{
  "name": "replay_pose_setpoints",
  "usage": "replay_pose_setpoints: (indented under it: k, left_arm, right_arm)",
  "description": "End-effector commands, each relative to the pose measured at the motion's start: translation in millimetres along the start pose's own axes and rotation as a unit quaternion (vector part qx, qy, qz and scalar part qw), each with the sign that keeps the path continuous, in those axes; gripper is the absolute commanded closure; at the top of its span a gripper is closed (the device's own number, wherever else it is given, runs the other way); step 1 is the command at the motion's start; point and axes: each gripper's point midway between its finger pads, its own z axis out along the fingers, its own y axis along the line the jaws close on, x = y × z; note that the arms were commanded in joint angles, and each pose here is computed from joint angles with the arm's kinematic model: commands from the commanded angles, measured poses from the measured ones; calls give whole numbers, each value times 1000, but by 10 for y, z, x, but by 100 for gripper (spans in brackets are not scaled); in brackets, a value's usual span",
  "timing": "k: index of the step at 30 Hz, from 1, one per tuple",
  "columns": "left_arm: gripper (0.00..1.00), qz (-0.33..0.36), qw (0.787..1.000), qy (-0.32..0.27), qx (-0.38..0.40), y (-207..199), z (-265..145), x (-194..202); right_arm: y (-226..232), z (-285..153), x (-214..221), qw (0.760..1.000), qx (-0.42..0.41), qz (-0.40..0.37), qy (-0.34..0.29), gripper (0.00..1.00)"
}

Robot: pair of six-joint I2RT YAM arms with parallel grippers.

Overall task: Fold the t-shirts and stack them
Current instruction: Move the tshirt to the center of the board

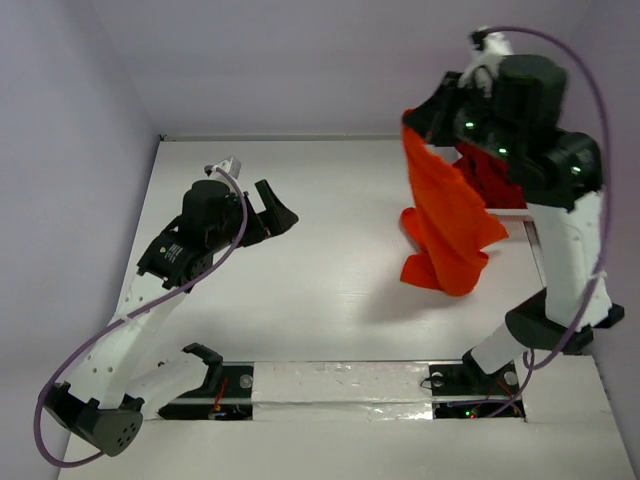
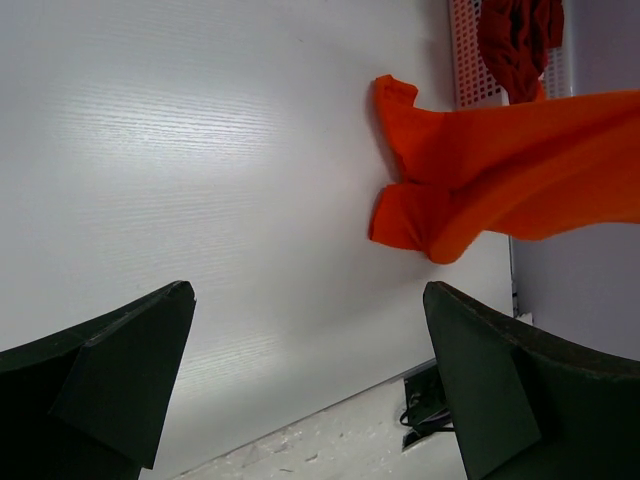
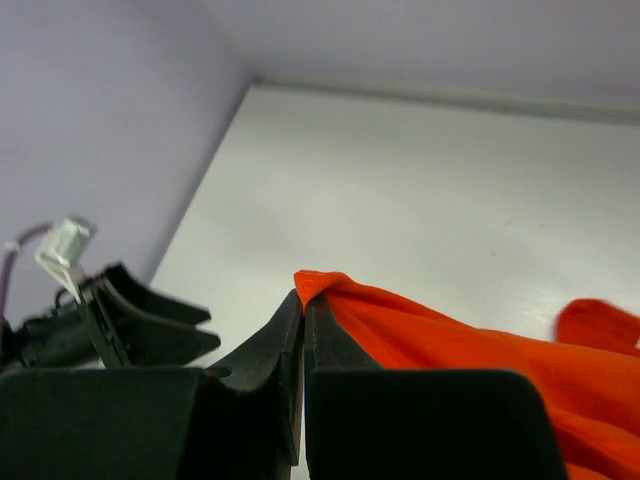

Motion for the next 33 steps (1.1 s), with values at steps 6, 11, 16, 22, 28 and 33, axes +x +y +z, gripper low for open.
replay_pose_setpoints:
  k: [6, 11, 16, 22, 28, 33]
  left_arm:
    - [1, -5, 998, -30, 51, -315, -103, -237]
    - [1, -5, 998, -35, 53, -362, -174, -291]
    - [1, -9, 998, -30, 51, -337, -178, -250]
    - [1, -14, 999, -19, 38, -195, -99, -85]
    - [1, -20, 999, -13, 25, -64, -61, 30]
    - [1, -20, 1000, -11, -3, 57, -69, 65]
  right_arm:
    - [1090, 690, 1255, 974, -141, -63, 164, 100]
    - [1350, 944, 1655, 963, -164, -65, 206, 100]
    - [1401, 1173, 1924, 955, -173, -57, 233, 100]
    - [1410, 1392, 2315, 942, -183, -50, 278, 100]
    - [1346, 1556, 2649, 932, -178, -52, 312, 100]
    - [1230, 1774, 3060, 920, -162, -56, 353, 100]
